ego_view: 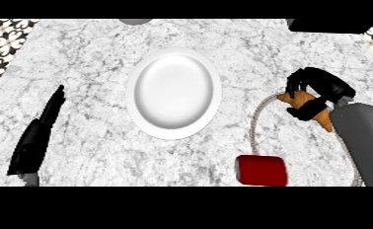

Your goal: Pick the croissant from the placemat and place it in the plate

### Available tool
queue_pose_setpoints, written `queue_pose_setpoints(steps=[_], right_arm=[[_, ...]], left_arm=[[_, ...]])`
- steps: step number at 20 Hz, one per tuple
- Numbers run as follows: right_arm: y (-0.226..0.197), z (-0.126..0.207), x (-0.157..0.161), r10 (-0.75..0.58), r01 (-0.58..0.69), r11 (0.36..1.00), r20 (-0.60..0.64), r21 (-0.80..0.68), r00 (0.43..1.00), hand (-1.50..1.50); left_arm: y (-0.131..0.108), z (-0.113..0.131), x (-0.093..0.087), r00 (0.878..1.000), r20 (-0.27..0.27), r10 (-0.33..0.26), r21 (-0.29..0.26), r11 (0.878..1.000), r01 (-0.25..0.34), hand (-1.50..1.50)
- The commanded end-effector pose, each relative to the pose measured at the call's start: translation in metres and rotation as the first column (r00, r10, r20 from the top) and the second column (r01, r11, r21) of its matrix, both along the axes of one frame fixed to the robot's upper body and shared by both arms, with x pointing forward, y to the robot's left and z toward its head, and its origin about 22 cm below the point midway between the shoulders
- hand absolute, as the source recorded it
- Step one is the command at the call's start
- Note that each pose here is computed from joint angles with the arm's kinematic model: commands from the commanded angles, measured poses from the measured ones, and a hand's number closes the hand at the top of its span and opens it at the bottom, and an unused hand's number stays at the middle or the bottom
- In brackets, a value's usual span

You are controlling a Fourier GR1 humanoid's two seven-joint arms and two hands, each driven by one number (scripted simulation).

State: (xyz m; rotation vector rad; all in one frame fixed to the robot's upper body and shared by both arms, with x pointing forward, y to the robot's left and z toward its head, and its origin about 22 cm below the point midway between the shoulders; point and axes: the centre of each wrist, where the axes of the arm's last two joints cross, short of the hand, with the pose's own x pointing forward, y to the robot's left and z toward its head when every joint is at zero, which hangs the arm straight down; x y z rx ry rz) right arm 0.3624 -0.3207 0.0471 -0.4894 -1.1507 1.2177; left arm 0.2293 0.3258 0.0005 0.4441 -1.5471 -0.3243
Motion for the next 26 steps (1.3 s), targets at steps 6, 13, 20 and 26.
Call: queue_pose_setpoints(steps=[6,13,20,26], right_arm=[[-0.008,0.017,0.046,0.083,-0.048,0.98,0.181,-0.191,0.98,1.5],[-0.003,0.05,0.069,0.018,0.013,0.998,0.459,-0.065,0.888,1.5],[0.018,0.107,0.083,0.108,-0.199,0.978,0.685,0.055,0.72,1.5],[0.054,0.124,0.085,0.195,-0.431,0.877,0.665,0.211,0.721,1.5]], left_arm=[[-0.004,0.001,0.006,0.999,0.002,-0.032,-0.004,0.999,0.032,0.0],[-0.003,-0.008,0.003,1.0,-0.009,-0.019,-0.023,1.0,0.019,0.0],[0.003,-0.005,-0.018,1.0,-0.019,0.018,0.001,1.0,-0.018,0.0],[-0.005,-0.001,-0.011,0.999,-0.015,0.051,-0.02,0.999,-0.051,0.0]])
